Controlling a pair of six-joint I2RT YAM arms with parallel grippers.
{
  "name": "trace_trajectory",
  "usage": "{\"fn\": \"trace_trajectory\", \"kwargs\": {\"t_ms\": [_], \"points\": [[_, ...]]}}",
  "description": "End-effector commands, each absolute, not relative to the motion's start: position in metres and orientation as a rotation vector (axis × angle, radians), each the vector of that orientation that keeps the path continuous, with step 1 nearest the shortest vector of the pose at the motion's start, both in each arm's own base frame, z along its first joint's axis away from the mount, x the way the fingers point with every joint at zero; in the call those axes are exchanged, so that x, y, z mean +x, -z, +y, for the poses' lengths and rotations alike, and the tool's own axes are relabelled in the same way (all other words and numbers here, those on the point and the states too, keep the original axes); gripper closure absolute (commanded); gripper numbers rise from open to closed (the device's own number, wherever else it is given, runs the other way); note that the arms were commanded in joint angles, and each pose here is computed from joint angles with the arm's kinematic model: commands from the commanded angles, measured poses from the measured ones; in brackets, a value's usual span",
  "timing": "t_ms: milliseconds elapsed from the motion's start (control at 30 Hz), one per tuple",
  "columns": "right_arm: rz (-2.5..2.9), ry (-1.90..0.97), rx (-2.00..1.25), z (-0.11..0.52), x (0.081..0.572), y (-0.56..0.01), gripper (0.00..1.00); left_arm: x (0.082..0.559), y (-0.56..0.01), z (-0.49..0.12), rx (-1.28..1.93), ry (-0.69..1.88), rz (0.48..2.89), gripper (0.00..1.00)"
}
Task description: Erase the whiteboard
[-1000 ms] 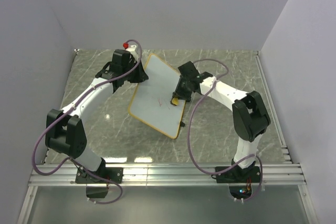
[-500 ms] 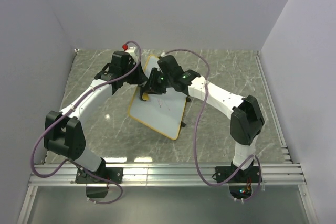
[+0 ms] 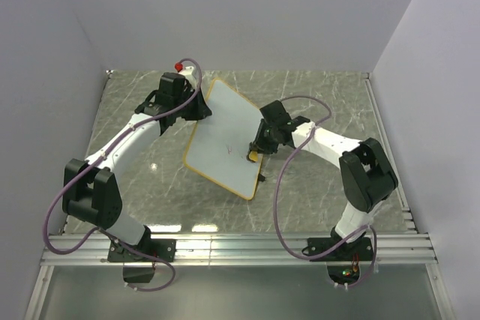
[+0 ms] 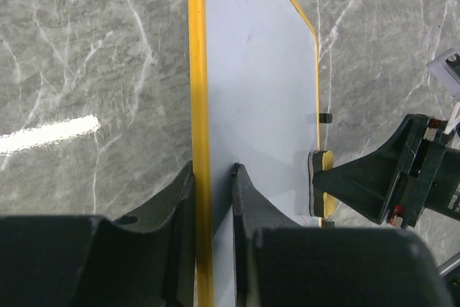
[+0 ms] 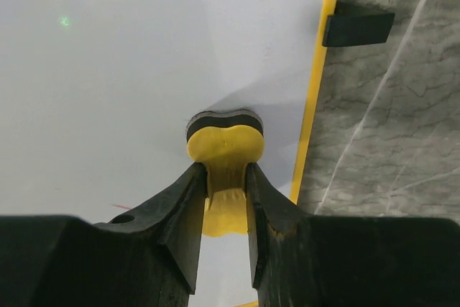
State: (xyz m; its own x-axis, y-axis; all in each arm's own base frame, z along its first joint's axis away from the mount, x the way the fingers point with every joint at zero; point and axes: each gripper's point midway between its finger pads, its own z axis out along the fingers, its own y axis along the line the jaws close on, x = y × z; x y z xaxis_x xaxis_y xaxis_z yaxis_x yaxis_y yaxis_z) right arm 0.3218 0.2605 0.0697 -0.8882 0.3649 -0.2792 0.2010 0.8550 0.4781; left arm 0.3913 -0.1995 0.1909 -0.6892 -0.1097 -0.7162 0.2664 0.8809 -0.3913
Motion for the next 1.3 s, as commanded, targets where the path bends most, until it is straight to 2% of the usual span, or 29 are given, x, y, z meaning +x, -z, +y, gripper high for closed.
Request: {"fn": "trace_trajectory", "kwargs": {"t_ms": [0,200,333,400,567,733,833,967,1100,1267], "points": [[2.743,-0.588,0.195,0.287,0.296,-0.061,1.00,0.317,-0.120,-0.216,0.322,0.648,2.581,1.00],[2.567,-0.873,-0.141,0.377,0.288,-0.153,1.00,0.315,-0.120,-0.215,0.318,0.648,2.585,1.00],[2.489,-0.957,-0.214,0.401,0.286,-0.188,1.00,0.315,-0.123,-0.213,0.313,0.642,2.582,1.00],[2.515,-0.930,-0.199,0.399,0.286,-0.178,1.00,0.314,-0.124,-0.213,0.313,0.641,2.579,1.00],[2.659,-0.791,-0.094,0.365,0.278,-0.113,1.00,0.310,-0.125,-0.211,0.305,0.638,2.575,1.00],[2.809,-0.631,0.215,0.289,0.276,-0.040,1.00,0.306,-0.126,-0.210,0.301,0.645,2.572,1.00],[2.847,-0.555,0.319,0.256,0.271,-0.016,1.00,0.305,-0.125,-0.209,0.304,0.646,2.572,1.00],[2.833,-0.515,0.291,0.249,0.268,-0.018,1.00,0.305,-0.127,-0.208,0.303,0.644,2.564,1.00],[2.781,-0.556,0.173,0.274,0.273,-0.046,1.00,0.305,-0.126,-0.209,0.304,0.646,2.565,1.00],[2.593,-0.761,-0.102,0.349,0.281,-0.132,1.00,0.306,-0.127,-0.208,0.303,0.639,2.560,1.00]]}}
